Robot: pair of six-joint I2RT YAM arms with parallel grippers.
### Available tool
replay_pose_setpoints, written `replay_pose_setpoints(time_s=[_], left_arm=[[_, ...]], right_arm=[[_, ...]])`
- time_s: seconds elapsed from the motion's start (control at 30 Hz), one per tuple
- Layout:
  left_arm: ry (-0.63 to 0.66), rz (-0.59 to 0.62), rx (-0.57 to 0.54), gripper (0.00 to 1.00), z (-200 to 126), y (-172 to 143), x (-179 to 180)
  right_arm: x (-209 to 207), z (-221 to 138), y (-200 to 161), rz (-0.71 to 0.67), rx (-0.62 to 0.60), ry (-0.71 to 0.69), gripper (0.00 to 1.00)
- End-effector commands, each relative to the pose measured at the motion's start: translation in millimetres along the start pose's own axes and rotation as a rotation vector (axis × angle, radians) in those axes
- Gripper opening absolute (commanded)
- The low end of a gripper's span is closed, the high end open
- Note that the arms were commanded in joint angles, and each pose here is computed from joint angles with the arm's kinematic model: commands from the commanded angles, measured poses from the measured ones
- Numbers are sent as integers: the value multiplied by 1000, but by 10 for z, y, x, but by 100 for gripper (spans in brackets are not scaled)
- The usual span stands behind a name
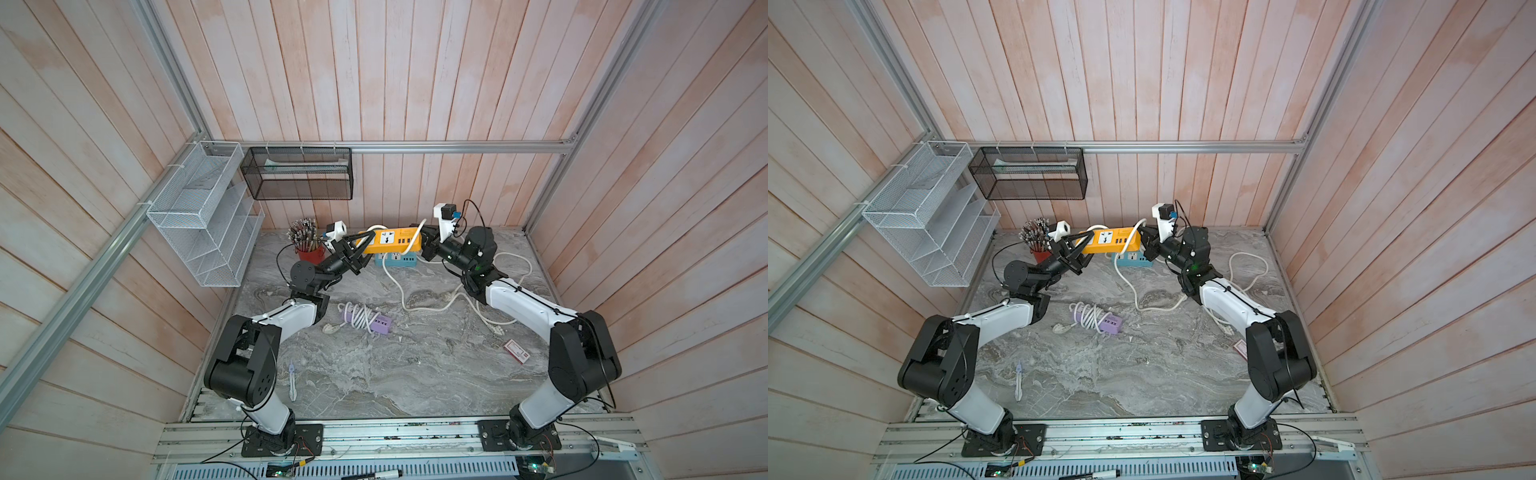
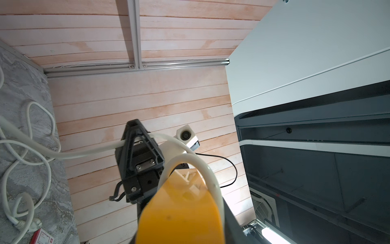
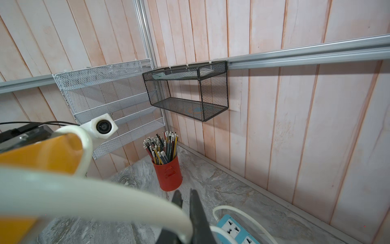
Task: Unwrap the cord wrapped around the power strip
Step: Unwrap the power cord from the power strip.
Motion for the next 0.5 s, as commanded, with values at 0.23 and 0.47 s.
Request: replay_pose_setpoints(time_s=[0.23, 0.47], left_arm=[[-15, 43, -45, 0, -105, 145, 144], [-50, 93, -73, 0, -66, 425, -7]], right_arm=[[574, -358, 389, -187, 76, 89, 0], [667, -603, -241, -156, 263, 76, 0]])
Point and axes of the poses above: each gripper's point midway between its finger pads, its own z axis out along the fingers, its own x axis along the line the jaws close on, y = z × x, the point moved 7 cm from there along -z, back along the fingers, and after that the axes turned 7 degrees about z, right-handed, at the moved point
